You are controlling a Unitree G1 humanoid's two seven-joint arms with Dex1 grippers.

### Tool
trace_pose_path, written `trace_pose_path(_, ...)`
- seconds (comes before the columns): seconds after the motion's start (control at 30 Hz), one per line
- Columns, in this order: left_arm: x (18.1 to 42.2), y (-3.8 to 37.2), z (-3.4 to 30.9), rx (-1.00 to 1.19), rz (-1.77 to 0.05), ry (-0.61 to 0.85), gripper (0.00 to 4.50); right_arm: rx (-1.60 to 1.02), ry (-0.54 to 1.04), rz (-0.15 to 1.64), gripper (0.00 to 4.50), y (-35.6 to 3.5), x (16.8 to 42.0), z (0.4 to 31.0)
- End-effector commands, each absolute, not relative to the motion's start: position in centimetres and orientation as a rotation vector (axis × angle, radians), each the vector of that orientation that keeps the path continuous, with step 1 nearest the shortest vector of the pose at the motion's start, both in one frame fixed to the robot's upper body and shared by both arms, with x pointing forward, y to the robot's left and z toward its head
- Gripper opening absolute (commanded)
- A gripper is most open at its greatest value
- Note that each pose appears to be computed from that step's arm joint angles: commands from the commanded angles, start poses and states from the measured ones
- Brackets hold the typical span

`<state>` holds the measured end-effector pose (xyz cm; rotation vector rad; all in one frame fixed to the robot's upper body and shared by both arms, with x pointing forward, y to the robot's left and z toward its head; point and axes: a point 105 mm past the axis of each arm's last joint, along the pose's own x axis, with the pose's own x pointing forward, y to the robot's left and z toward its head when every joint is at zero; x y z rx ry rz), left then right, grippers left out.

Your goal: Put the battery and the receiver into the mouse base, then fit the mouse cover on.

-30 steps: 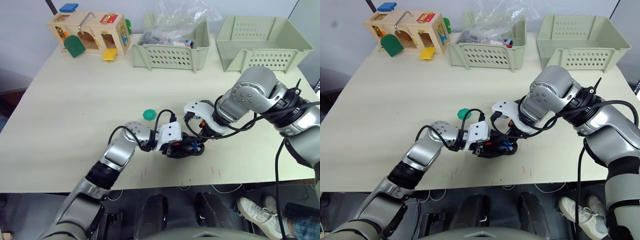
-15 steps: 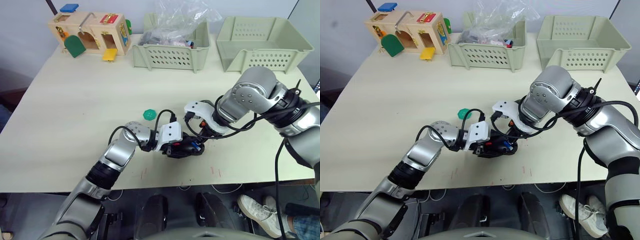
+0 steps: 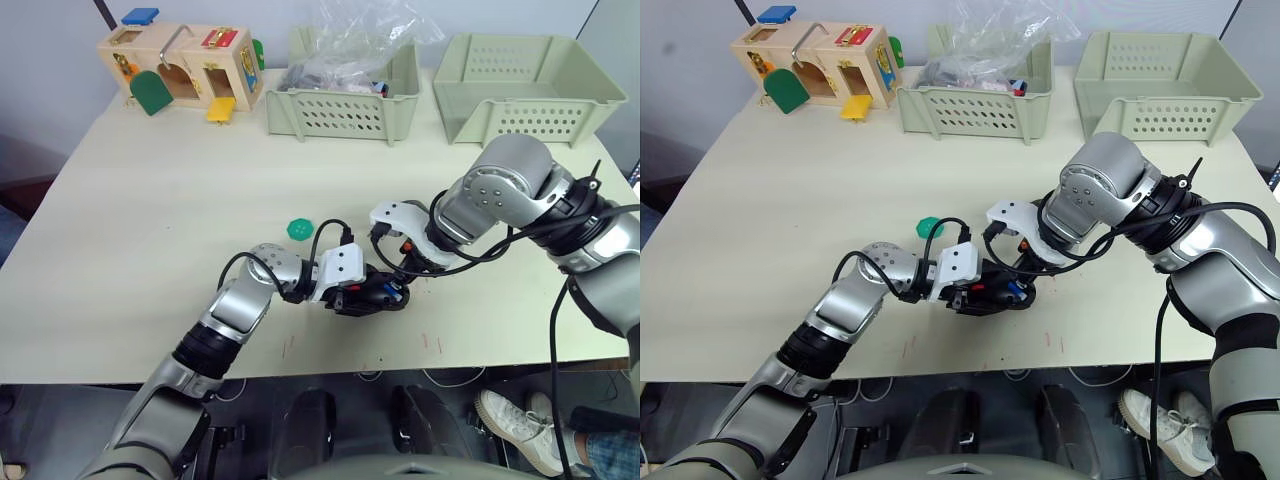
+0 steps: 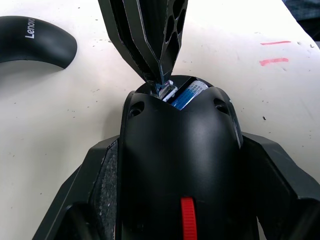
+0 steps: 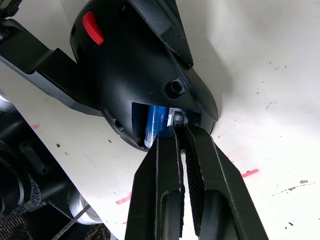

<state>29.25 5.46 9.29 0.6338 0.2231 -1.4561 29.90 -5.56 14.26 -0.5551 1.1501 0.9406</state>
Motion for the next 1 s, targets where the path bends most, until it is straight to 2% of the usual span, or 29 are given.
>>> trace_pose_path(0.03, 28.6, 5.0, 8.6, 0.635, -1.482, 0.237, 2.88, -0.563, 1.151, 0.943, 0.0, -5.5, 29.6, 14.1)
trace_pose_path(0.83, 28.6, 4.7, 8.5, 0.624, -1.476, 0.234, 2.88, -0.5, 1.149, 0.915, 0.0, -5.2, 28.1, 12.5)
trace_pose_path(0.93, 28.6, 4.7, 8.5, 0.623, -1.477, 0.236, 2.88, -0.513, 1.135, 0.898, 0.94, -5.5, 28.3, 12.9)
trace_pose_path(0.97, 28.6, 4.7, 8.5, 0.622, -1.478, 0.237, 2.88, -0.511, 1.128, 0.89, 1.33, -5.6, 28.5, 13.3)
trace_pose_path(1.0, 28.6, 4.7, 8.5, 0.622, -1.478, 0.237, 2.88, -0.507, 1.123, 0.888, 1.93, -5.7, 28.6, 13.7)
